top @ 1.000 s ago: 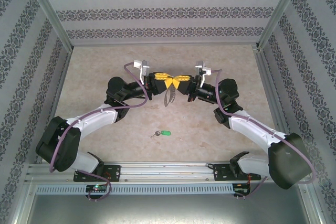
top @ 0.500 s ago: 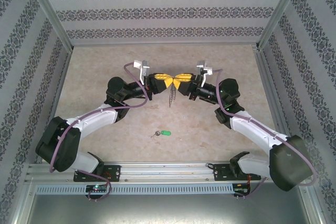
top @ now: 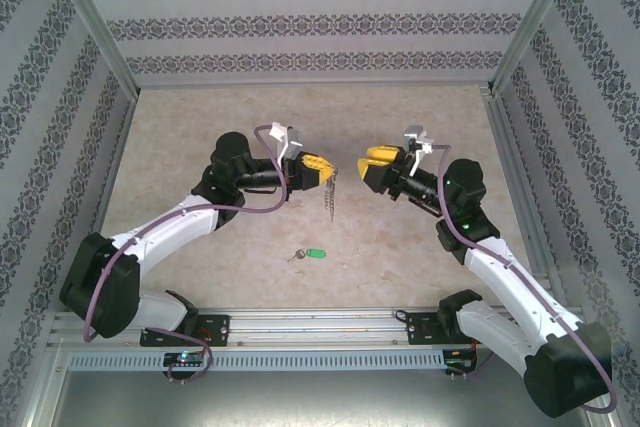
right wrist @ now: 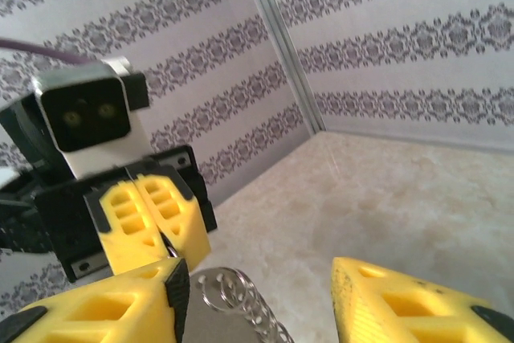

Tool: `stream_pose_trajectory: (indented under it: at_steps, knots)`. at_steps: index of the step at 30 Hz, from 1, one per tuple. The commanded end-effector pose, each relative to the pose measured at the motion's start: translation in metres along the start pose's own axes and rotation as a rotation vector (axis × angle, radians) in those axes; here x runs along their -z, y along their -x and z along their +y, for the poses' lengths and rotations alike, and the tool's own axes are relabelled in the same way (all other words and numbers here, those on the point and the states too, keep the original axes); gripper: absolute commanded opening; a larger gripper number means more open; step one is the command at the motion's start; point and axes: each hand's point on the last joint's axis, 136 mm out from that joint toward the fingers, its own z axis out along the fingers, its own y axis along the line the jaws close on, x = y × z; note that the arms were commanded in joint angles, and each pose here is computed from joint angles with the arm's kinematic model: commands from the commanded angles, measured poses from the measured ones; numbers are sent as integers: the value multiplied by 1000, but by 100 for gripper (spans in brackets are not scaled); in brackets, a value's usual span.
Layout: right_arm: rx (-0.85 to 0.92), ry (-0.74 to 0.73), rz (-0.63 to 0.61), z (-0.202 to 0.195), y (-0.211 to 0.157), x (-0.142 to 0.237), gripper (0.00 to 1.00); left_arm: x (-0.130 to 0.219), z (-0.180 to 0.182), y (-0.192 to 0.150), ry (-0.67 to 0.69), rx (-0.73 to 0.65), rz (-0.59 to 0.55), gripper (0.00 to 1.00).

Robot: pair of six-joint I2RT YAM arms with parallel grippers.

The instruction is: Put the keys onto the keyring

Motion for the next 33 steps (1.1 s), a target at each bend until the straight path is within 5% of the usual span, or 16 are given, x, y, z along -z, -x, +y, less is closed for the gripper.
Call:
stream_pose_trajectory:
  at_steps: [1, 8, 20, 27, 33]
  knots:
    - [13, 13, 67, -2, -19, 3, 57, -2, -17, 0, -78, -56, 66, 0]
    - [26, 144, 127, 13, -31, -2, 62, -4, -19, -8, -109, -4, 140, 0]
    - [23, 257, 162, 23, -43, -9, 57, -3, -21, -9, -121, 14, 163, 0]
    - [5, 175, 144, 11, -43, -13, 57, -3, -17, -9, -94, 5, 147, 0]
    - [-113, -53, 137, -25, -54, -12, 59, 3, 19, -9, 145, -56, 107, 0]
